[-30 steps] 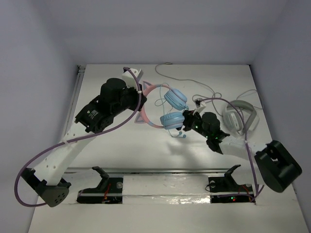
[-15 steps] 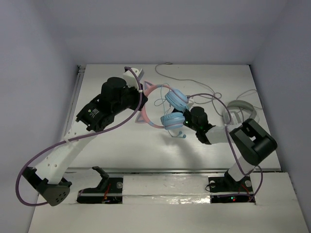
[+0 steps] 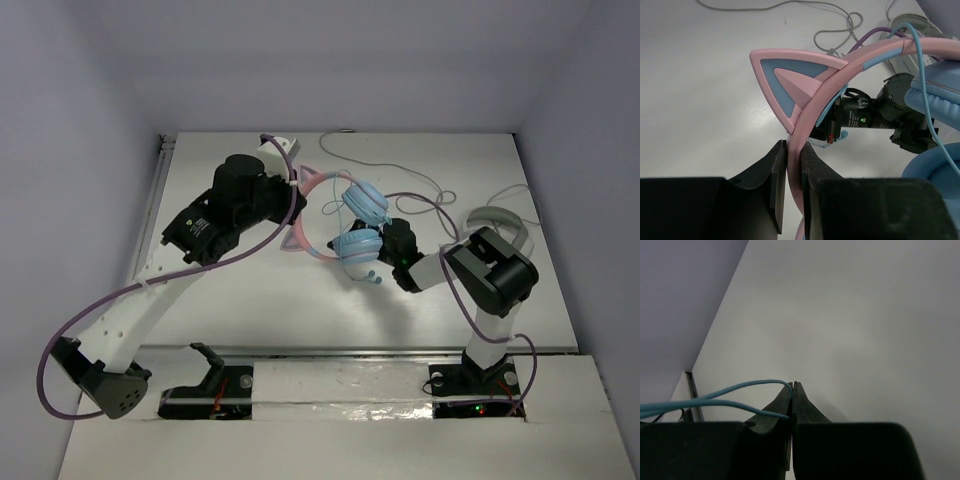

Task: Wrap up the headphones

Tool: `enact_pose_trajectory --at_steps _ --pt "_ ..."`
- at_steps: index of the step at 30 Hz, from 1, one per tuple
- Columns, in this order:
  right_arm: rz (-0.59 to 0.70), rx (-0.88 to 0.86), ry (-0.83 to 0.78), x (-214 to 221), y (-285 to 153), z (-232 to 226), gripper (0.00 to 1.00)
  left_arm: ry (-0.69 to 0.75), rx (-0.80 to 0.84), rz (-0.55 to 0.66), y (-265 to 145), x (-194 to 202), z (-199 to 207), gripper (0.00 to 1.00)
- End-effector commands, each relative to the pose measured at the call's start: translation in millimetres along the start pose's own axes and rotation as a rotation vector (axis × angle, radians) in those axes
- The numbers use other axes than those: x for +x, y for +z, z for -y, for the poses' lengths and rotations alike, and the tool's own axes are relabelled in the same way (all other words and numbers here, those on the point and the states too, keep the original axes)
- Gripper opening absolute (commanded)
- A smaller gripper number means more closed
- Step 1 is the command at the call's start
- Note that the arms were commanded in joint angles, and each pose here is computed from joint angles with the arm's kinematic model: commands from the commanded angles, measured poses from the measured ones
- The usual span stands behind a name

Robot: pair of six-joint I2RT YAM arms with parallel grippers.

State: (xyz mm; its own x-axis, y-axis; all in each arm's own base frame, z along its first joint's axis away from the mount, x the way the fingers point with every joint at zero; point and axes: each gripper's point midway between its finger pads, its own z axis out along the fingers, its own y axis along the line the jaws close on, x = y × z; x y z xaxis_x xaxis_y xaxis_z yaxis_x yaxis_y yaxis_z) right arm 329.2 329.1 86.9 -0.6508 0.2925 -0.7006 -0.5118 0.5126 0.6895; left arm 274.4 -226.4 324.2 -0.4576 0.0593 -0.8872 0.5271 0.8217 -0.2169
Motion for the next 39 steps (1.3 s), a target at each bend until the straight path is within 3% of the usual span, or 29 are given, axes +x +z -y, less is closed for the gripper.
enact_pose_trajectory --at_steps 1,7,10,17,24,30,39 --pt "0.073 -0.109 -0.017 -22.4 4.4 -30.3 0.00 -0.036 0.059 0.180 -7.9 -60.3 15.1 0.00" --pt "0.068 -0.028 0.072 3.8 -20.8 -47.9 0.00 -0.085 -0.110 0.224 2.5 -89.5 -35.1 0.00" --pt "0.002 -0.015 0.110 42.2 -35.6 -65.6 0.00 -0.105 -0.137 0.241 6.2 -99.8 -44.7 0.00" --pt "-0.120 -0.002 0.058 101.0 -61.0 -114.8 0.00 -0.180 -0.313 0.268 19.6 -106.7 -110.4 0.00" --pt "-0.223 0.088 -0.047 137.2 -91.3 -140.6 0.00 -0.197 -0.453 0.288 21.6 -101.4 -140.6 0.00" --pt "-0.284 0.144 -0.152 146.0 -119.8 -175.8 0.00 -0.173 -0.590 0.253 21.1 -82.7 -168.8 0.00" --pt "-0.271 0.169 -0.270 112.1 -153.1 -225.8 0.00 -0.155 -0.659 0.212 13.5 -53.7 -180.7 0.00"
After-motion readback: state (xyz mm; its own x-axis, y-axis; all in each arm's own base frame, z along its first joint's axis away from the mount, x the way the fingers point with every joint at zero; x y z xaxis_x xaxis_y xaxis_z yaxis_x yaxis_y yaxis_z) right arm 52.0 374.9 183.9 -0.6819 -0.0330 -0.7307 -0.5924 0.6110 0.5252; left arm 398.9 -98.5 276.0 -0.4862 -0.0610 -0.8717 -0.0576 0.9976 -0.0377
